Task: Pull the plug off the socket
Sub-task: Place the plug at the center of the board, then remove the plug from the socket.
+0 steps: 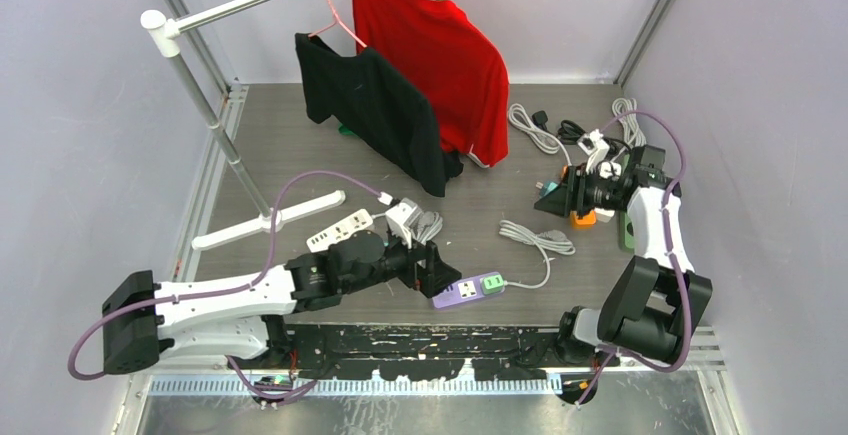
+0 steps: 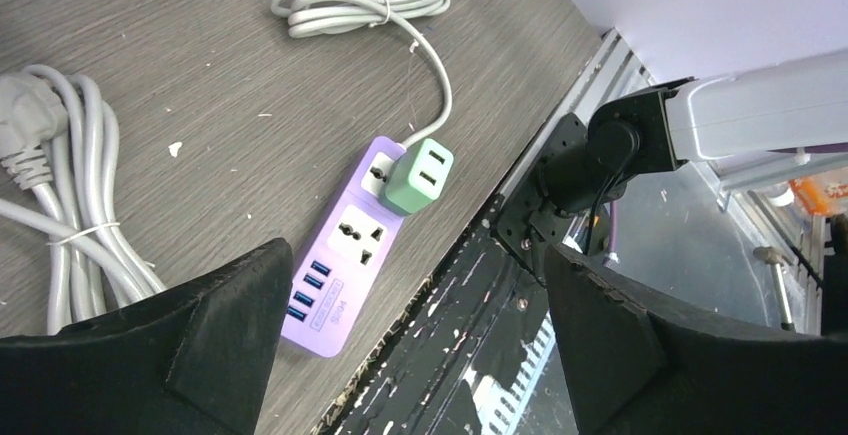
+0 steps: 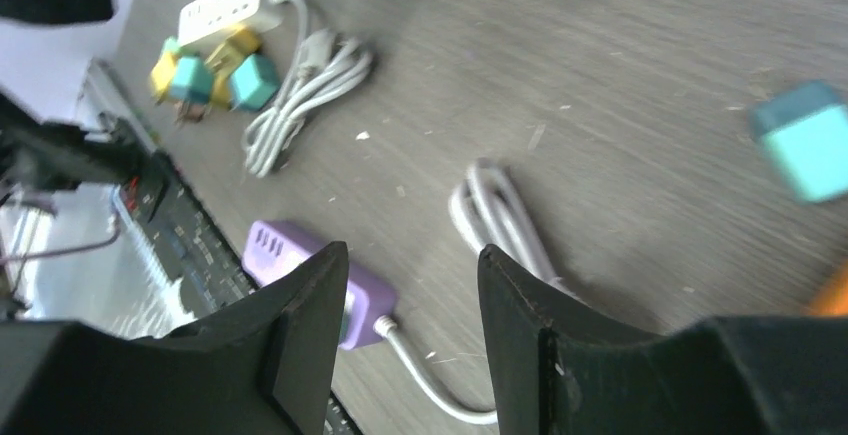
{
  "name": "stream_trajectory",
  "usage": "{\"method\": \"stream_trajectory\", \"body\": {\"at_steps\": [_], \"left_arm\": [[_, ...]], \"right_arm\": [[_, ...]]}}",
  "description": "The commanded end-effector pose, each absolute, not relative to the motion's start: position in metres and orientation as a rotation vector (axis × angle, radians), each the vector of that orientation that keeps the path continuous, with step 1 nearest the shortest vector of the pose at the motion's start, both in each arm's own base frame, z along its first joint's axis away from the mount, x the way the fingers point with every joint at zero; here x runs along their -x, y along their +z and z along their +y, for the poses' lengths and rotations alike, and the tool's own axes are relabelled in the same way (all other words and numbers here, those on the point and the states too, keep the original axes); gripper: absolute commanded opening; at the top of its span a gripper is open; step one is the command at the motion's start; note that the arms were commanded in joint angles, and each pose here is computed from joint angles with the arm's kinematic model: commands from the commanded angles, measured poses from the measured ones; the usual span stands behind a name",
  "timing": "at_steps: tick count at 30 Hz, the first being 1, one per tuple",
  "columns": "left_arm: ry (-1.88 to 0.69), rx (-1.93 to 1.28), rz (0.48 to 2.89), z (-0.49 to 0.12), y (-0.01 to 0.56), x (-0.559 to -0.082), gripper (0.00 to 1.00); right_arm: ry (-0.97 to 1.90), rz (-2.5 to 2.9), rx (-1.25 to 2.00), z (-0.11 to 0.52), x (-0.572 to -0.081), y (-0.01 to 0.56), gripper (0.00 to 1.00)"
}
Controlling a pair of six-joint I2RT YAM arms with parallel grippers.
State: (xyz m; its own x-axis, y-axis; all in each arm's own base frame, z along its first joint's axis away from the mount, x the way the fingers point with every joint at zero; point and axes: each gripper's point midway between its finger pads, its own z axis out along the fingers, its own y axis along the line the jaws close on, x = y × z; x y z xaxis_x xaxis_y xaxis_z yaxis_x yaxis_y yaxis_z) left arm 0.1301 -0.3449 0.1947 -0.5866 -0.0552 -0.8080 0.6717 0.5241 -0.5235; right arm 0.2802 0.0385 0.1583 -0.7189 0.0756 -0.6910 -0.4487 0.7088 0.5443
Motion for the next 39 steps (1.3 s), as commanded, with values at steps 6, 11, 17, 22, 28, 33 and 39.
{"method": "stream_trajectory", "body": {"at_steps": [6, 11, 17, 22, 28, 33, 39], "left_arm": [[-1.06, -0.684, 1.934, -0.37, 0.189, -0.134, 0.94], [-1.006, -0.705, 1.933, -0.377, 0.172, -0.143, 0.97], [-0.929, -0.93, 1.865, -0.387, 0.142, -0.139, 0.98], [-0.831, -1.085, 1.76, -0.392, 0.126, -0.138, 0.99], [-0.801, -1.156, 1.648, -0.403, 0.113, -0.134, 1.0], [-0.789, -1.187, 1.634, -0.414, 0.1, -0.135, 0.99], [-0.78, -1.2, 1.651, -0.419, 0.086, -0.135, 0.97]], "right_arm": [[1.187, 1.902, 0.829, 0.081, -0.206, 0.184, 0.65], [1.222, 1.79, 1.078, 0.097, -0.186, 0.179, 0.75], [1.161, 1.64, 1.446, 0.121, -0.161, 0.156, 0.92], [0.99, 1.671, 1.6, 0.133, -0.164, 0.122, 0.94], [0.968, 1.642, 1.682, 0.139, -0.145, 0.098, 0.93], [0.953, 1.659, 1.688, 0.141, -0.144, 0.086, 0.9], [0.96, 1.648, 1.717, 0.151, -0.144, 0.082, 0.78]]}}
